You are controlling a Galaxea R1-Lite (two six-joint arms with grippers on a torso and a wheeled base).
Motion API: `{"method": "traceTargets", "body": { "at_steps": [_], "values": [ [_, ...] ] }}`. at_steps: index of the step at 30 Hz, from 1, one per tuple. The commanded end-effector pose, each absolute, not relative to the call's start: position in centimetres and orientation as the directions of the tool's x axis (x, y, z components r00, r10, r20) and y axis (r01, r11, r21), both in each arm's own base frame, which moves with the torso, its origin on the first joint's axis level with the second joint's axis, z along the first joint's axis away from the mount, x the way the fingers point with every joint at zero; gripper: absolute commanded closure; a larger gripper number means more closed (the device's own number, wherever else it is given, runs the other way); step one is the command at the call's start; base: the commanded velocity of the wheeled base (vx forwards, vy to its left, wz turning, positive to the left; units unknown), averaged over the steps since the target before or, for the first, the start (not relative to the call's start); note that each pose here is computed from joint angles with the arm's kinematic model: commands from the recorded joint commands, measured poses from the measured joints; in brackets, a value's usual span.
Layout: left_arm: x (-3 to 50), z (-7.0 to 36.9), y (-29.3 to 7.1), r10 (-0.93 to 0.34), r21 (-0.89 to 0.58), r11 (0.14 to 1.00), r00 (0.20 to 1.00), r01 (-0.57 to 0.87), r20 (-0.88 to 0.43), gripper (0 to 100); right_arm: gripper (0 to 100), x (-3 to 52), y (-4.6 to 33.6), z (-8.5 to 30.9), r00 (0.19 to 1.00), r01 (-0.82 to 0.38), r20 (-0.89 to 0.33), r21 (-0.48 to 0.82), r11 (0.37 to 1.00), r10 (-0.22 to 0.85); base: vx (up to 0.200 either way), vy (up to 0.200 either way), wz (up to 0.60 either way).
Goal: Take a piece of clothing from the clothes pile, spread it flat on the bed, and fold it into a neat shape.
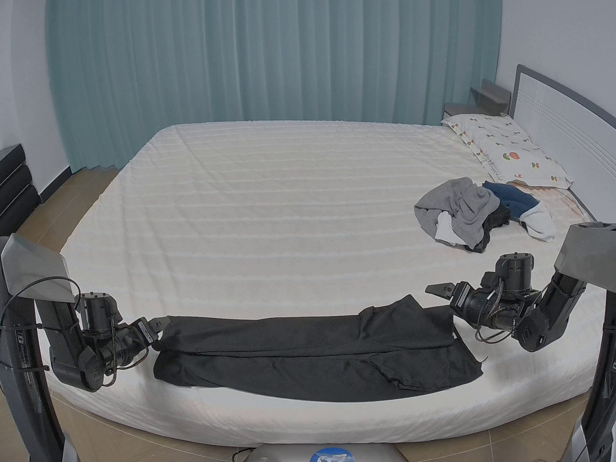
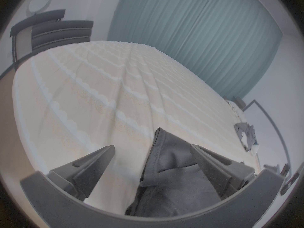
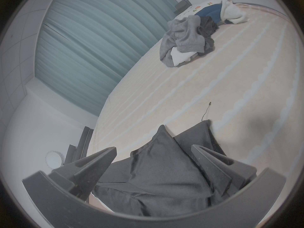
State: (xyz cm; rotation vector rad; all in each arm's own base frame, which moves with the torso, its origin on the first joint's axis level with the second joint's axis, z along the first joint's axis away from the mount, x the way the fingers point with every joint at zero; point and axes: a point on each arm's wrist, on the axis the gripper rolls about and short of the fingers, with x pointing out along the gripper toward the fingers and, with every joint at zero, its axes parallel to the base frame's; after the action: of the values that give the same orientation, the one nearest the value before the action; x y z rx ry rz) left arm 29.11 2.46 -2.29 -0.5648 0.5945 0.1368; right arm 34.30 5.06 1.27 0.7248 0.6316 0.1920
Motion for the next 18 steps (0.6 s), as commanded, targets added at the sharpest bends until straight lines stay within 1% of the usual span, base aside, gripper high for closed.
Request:
{"method": "traceTargets", "body": {
  "at_steps": [1,3,13,14,18],
  "values": [
    [30.3,-1.9,2.8,-0.062,-0.547,0.787,0.846,-0.285,-0.529,0,0,35.6,5.7,-1.6,0.768,0.052,-0.497,0.677,0.734,0.404,0.0,0.0,0.0],
    [30.7,-2.4,2.8,-0.074,-0.566,0.773,0.845,-0.287,-0.529,0,0,35.9,5.9,-3.3,0.75,0.066,-0.525,0.665,0.744,0.402,0.0,0.0,0.0],
    [30.7,-3.0,2.7,-0.081,-0.563,0.773,0.834,-0.293,-0.546,0,0,35.9,6.2,-4.5,0.731,0.069,-0.547,0.655,0.753,0.408,0.0,0.0,0.0],
    [30.8,-3.0,2.7,-0.08,-0.564,0.772,0.836,-0.292,-0.543,0,100,35.9,6.2,-4.6,0.727,0.073,-0.552,0.654,0.753,0.408,0.0,0.0,0.0],
    [30.9,-3.1,2.7,-0.079,-0.564,0.772,0.837,-0.293,-0.542,0,100,35.6,6.3,-4.5,0.724,0.071,-0.554,0.652,0.755,0.411,0.0,0.0,0.0]
  ]
}}
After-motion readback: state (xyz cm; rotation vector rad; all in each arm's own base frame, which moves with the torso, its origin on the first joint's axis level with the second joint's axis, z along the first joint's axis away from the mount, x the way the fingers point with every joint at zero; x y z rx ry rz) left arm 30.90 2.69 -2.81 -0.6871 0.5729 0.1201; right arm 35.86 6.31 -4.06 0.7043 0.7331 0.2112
